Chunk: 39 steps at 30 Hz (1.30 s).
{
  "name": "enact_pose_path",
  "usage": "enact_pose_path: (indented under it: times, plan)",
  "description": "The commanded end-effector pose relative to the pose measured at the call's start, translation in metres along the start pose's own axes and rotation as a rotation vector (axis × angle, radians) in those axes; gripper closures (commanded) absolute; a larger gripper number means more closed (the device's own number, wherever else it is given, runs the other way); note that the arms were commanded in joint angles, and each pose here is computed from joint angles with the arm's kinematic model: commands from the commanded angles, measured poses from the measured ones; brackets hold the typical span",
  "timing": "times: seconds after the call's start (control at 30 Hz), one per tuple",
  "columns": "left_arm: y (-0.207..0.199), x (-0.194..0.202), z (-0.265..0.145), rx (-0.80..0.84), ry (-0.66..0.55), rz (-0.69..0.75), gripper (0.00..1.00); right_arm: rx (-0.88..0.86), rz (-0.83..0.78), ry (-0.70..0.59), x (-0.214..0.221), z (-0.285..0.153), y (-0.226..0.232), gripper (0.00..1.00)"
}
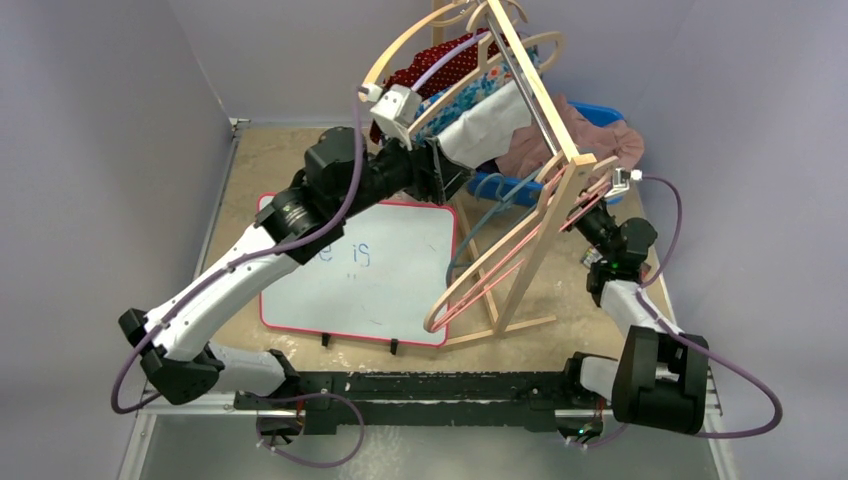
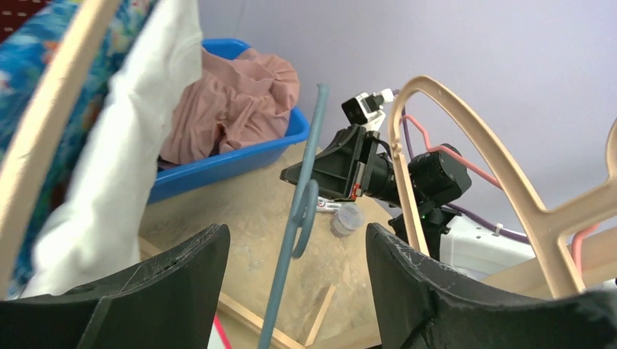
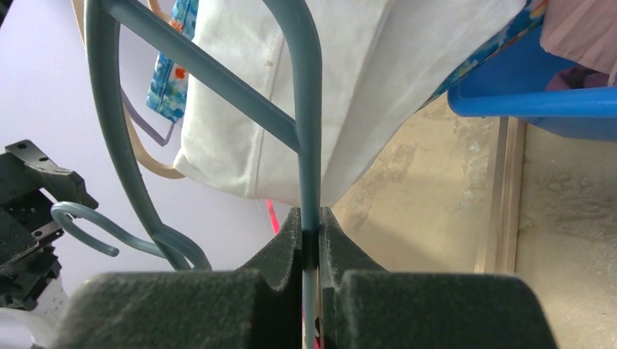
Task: Remove the skirt from the hanger
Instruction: Place the hanger at the clothesline.
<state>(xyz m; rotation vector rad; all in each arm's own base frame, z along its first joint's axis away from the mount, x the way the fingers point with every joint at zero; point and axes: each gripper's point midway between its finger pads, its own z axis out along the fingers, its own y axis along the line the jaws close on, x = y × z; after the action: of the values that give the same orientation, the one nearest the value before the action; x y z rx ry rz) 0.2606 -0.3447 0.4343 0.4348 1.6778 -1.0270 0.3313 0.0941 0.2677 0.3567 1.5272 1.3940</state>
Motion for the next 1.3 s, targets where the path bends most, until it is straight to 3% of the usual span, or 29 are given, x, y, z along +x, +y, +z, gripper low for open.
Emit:
enact_pose_path:
  times: [0.0,0.33,0.6,0.67,0.77,0.83,1.13,1.27]
  plan:
    - [0.017,-0.012,-0.022,-0.104,-0.055,0.02,0.32,-0.083,-0.002,-0.037,-0.008,0.001,0.021,1.0]
    - [0.048,0.035,-0.048,-0.214,-0.019,-0.075,0.27,-0.012,0.162,-0.066,-0.019,0.004,0.022,1.0]
    - [0.036,0.088,-0.031,-0.068,0.067,-0.176,0.2,-0.007,0.189,-0.067,-0.022,0.006,0.028,1.0]
    - [0.036,0.098,-0.027,-0.049,0.081,-0.186,0.21,-0.016,0.191,-0.065,-0.023,0.005,0.03,1.0]
    - [0.035,0.117,-0.022,-0.026,0.12,-0.21,0.39,-0.016,0.199,-0.073,-0.023,0.003,0.032,1.0]
    - [0.034,0.126,-0.019,-0.016,0.136,-0.232,0.43,-0.018,0.198,-0.085,-0.024,0.003,0.034,1.0]
    - [0.022,0.146,-0.008,0.038,0.177,-0.271,0.46,-0.026,0.218,-0.119,-0.029,0.001,0.039,1.0]
    - [0.019,0.146,-0.01,0.046,0.18,-0.261,0.35,-0.024,0.223,-0.126,-0.029,0.0,0.04,1.0]
